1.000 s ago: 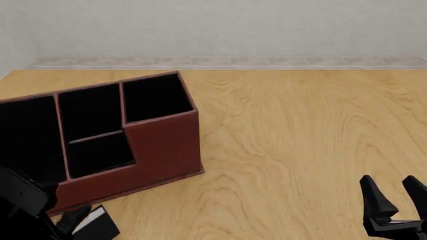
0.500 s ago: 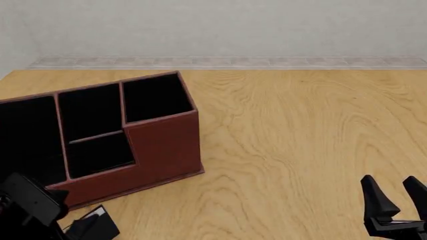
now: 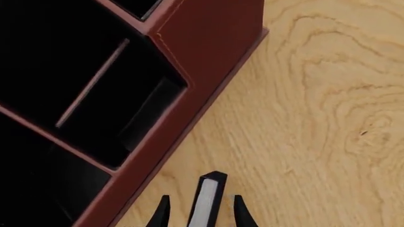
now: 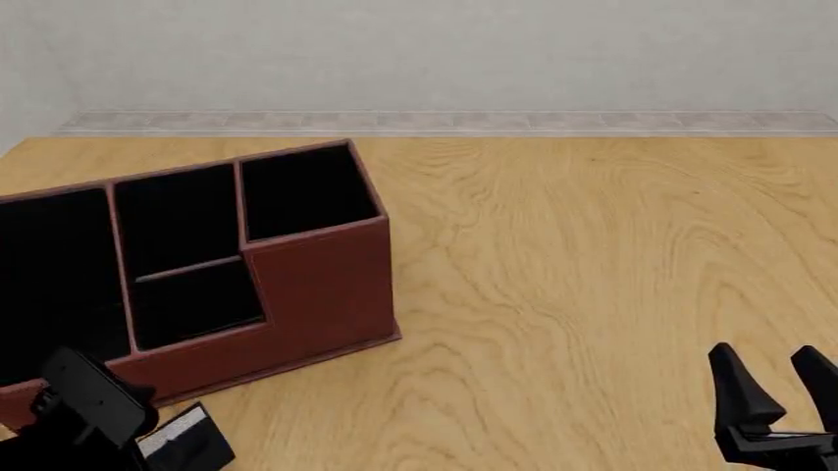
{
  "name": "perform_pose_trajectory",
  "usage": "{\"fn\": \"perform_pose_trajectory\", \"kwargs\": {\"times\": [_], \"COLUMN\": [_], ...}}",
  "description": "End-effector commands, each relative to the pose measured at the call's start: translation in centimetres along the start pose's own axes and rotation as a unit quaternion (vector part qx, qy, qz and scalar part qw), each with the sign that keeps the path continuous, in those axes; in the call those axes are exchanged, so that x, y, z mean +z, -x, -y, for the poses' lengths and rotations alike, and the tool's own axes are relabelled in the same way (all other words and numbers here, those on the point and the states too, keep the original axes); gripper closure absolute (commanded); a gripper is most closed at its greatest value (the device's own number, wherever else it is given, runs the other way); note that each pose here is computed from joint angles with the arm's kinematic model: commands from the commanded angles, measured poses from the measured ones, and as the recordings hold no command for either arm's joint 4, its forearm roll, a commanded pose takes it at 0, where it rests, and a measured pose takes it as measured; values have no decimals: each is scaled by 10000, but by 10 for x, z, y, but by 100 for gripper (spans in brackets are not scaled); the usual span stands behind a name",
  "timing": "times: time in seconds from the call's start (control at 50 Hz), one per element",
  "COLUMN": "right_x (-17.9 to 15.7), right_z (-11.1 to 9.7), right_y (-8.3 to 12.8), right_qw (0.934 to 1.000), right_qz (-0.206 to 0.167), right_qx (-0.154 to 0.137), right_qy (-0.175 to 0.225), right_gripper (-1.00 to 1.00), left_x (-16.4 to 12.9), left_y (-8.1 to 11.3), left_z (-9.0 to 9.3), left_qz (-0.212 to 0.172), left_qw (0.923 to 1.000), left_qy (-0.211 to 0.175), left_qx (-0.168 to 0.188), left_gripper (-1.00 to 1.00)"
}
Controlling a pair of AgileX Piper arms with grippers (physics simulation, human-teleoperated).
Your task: Pick up the book and place it in the left compartment of the caddy.
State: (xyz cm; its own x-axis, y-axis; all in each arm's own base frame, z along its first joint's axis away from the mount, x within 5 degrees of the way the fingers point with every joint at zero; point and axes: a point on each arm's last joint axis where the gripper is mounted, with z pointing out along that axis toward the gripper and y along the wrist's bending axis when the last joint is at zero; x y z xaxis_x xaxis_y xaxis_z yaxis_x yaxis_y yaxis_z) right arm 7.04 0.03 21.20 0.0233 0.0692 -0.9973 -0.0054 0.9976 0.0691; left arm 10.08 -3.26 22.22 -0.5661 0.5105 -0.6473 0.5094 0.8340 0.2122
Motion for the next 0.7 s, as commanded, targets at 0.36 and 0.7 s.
{"fn": "perform_pose_trajectory", "kwargs": {"times": [0.36, 0.7], "right_x": [2, 2], "right_z": [0, 0], "right_y": [0, 0], "right_qw": [10000, 10000], "right_qz": [-26, -25], "right_qx": [68, 73], "right_qy": [-7, -11], "right_gripper": [-100, -100], "left_x": [17, 28], "left_y": [-14, -24], "left_z": [-2, 3], "left_qz": [-369, -482], "left_qw": [9992, 9985], "left_qy": [87, -2], "left_qx": [-129, -258], "left_gripper": [-100, -100]}}
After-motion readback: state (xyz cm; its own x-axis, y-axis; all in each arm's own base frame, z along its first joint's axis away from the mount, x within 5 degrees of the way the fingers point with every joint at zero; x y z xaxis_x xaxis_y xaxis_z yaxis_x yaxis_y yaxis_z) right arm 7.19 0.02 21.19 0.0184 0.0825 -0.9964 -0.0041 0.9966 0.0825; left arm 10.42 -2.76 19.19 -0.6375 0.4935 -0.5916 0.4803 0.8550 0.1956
